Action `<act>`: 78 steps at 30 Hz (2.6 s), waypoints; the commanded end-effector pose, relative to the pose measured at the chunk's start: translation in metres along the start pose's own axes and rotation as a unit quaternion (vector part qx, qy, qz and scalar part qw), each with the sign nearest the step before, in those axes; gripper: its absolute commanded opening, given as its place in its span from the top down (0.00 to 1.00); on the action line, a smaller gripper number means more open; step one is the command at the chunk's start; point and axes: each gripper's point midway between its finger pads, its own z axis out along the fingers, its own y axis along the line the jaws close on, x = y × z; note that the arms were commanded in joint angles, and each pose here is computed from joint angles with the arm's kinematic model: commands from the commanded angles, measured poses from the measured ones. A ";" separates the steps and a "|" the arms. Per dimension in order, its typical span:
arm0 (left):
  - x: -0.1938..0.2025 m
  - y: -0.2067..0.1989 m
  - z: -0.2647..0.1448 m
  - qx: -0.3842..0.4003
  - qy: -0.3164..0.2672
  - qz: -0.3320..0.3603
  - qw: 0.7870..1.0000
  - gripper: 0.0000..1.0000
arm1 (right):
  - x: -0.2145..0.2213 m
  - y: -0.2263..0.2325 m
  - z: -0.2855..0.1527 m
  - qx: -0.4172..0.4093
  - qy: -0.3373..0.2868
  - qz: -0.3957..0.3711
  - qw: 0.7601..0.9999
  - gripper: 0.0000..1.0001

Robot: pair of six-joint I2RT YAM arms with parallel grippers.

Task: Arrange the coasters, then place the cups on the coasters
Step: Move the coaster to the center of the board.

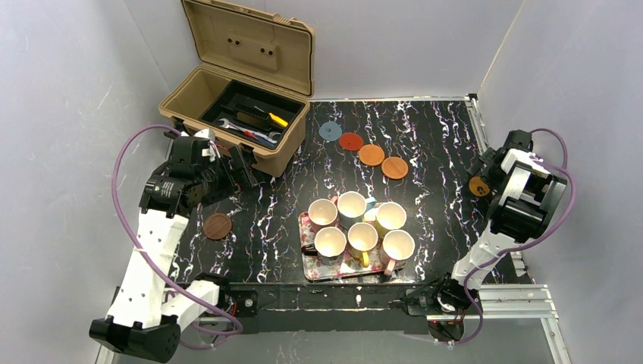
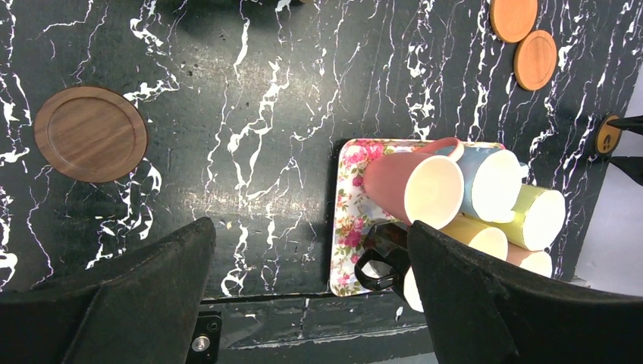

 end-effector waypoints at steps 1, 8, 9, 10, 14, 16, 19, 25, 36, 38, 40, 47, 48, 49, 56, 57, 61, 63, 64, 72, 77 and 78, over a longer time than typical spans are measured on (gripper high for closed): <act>-0.005 -0.004 -0.004 0.003 0.001 0.011 1.000 0.04 | -0.011 -0.007 0.013 0.012 -0.004 0.024 1.000 0.01; -0.008 -0.008 0.003 0.006 0.011 0.013 1.000 0.04 | -0.012 -0.004 0.016 0.038 0.003 0.002 0.999 0.02; -0.009 -0.009 0.004 0.006 0.012 0.014 1.000 0.04 | -0.012 -0.005 0.016 0.048 0.005 -0.004 0.999 0.02; -0.009 -0.009 0.005 0.006 0.012 0.015 1.000 0.04 | -0.012 -0.007 0.016 0.060 0.006 -0.011 0.998 0.02; -0.010 -0.009 0.006 0.005 0.012 0.018 1.000 0.04 | -0.006 -0.012 0.018 0.099 0.013 -0.038 0.994 0.02; -0.009 -0.008 0.007 0.004 0.014 0.018 1.000 0.04 | -0.002 -0.009 0.019 0.104 0.017 -0.050 0.993 0.02; -0.009 -0.008 0.009 0.003 0.016 0.020 1.000 0.03 | 0.004 -0.003 0.021 0.109 0.021 -0.065 0.992 0.01; -0.014 -0.012 0.010 0.006 0.017 0.024 1.000 0.03 | 0.024 0.001 0.028 0.099 0.045 -0.065 0.992 0.02; -0.017 -0.014 0.010 0.003 0.022 0.017 1.000 0.03 | 0.057 0.001 0.008 0.066 0.069 -0.071 0.993 0.03; -0.018 -0.014 0.009 0.001 0.022 0.014 1.000 0.03 | 0.065 0.000 0.002 0.061 0.078 -0.070 0.993 0.03; -0.018 -0.014 0.008 -0.002 0.023 0.012 1.000 0.03 | 0.072 0.002 -0.005 0.056 0.083 -0.070 0.993 0.03; -0.018 -0.014 0.005 -0.009 0.030 0.001 1.000 0.03 | 0.094 0.007 -0.026 0.048 0.098 -0.084 0.991 0.04; -0.018 -0.014 0.005 -0.009 0.031 -0.001 0.999 0.03 | 0.099 0.010 -0.028 0.046 0.100 -0.090 0.990 0.04; -0.018 -0.015 0.005 -0.009 0.032 -0.004 0.999 0.03 | 0.103 0.013 -0.030 0.046 0.101 -0.095 0.989 0.04; -0.020 -0.014 0.006 -0.016 0.034 -0.005 0.999 0.03 | 0.117 0.045 -0.035 0.032 0.092 -0.117 0.988 0.04; -0.020 -0.014 0.007 -0.017 0.035 -0.004 0.999 0.03 | 0.117 0.051 -0.034 0.029 0.089 -0.118 0.989 0.04; -0.025 -0.017 0.012 -0.017 0.040 -0.004 0.999 0.02 | 0.117 0.073 -0.032 0.021 0.085 -0.126 0.988 0.04; -0.030 -0.018 0.012 -0.019 0.036 -0.004 0.999 0.02 | 0.117 0.085 -0.030 0.013 0.087 -0.128 0.988 0.04; -0.032 -0.019 0.013 -0.020 0.034 -0.004 0.999 0.02 | 0.119 0.089 -0.029 0.011 0.090 -0.130 0.987 0.04; -0.035 -0.020 0.017 -0.024 0.036 -0.014 0.999 0.02 | 0.126 0.121 -0.026 -0.014 0.094 -0.148 0.984 0.04; -0.040 -0.021 0.015 -0.027 0.030 -0.016 0.999 0.02 | 0.132 0.138 -0.031 -0.033 0.102 -0.161 0.981 0.03; -0.041 -0.021 0.016 -0.029 0.029 -0.019 0.999 0.02 | 0.131 0.142 -0.033 -0.037 0.103 -0.163 0.980 0.02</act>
